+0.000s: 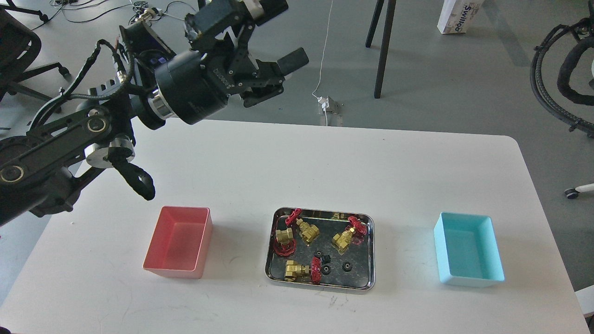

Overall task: Place valve in pink box and gear in blue box
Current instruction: 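Swing the left gripper forward over the metal tray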

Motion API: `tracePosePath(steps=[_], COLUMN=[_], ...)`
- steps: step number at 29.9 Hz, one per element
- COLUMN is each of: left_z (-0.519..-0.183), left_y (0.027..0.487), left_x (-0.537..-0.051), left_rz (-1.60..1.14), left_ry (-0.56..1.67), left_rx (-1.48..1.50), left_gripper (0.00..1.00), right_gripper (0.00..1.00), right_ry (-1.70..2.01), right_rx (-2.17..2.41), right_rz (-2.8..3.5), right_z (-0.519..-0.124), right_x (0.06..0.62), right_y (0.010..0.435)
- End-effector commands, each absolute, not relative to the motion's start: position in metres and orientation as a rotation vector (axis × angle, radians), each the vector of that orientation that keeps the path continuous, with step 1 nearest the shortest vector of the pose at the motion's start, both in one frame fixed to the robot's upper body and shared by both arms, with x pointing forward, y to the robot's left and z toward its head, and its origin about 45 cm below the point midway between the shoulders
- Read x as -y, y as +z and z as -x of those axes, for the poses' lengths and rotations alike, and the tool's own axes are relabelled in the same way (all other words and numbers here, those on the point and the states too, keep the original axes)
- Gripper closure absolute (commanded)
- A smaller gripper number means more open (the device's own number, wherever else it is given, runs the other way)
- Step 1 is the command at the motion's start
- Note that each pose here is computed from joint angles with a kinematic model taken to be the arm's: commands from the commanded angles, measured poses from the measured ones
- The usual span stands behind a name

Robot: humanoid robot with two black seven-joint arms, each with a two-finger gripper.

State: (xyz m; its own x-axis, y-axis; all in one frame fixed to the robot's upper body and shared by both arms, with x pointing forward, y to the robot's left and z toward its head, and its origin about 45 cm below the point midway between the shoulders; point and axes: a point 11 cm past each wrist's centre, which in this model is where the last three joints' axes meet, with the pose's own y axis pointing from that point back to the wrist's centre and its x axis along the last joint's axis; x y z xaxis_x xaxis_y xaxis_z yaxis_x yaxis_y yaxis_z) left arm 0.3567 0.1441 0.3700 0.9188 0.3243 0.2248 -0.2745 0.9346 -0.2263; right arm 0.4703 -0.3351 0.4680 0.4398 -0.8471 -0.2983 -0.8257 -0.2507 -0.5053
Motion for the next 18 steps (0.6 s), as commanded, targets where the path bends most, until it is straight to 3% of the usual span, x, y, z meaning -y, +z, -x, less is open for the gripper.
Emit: tracePosePath(steps=[1, 5, 8, 15, 18], left_z=[-0.352, -0.357, -0.346, -0.329, -0.34], left_y=[0.362, 0.337, 0.307, 0.237, 0.213], left_x=[-0.128, -0.131, -0.112, -0.119, -0.112], left_rz=[-0.065, -0.428, -0.676, -0.92, -0.963], left_ry=[0.23, 0.104, -0.163, -0.452, -0.507], left_rx=[0.414, 0.676, 0.816, 0.956, 1.032], left_gripper=[0.01, 0.01, 0.0, 0.0, 0.0], right_gripper=[0.01, 0.01, 0.01, 0.01, 0.01], right_ry=[-0.041, -0.032, -0.02, 0.005, 0.002], right_rx=[-1.423, -1.442, -1.458, -1.486, -1.506], right_rz=[2.088, 2.087, 2.088, 2.089, 2.079], right_z=[-0.469, -0.468, -0.468, -0.466, -0.467], right_x=[0.342, 0.347, 0.349, 0.354, 0.357], right_y=[0.462, 0.455, 0.448, 0.434, 0.433])
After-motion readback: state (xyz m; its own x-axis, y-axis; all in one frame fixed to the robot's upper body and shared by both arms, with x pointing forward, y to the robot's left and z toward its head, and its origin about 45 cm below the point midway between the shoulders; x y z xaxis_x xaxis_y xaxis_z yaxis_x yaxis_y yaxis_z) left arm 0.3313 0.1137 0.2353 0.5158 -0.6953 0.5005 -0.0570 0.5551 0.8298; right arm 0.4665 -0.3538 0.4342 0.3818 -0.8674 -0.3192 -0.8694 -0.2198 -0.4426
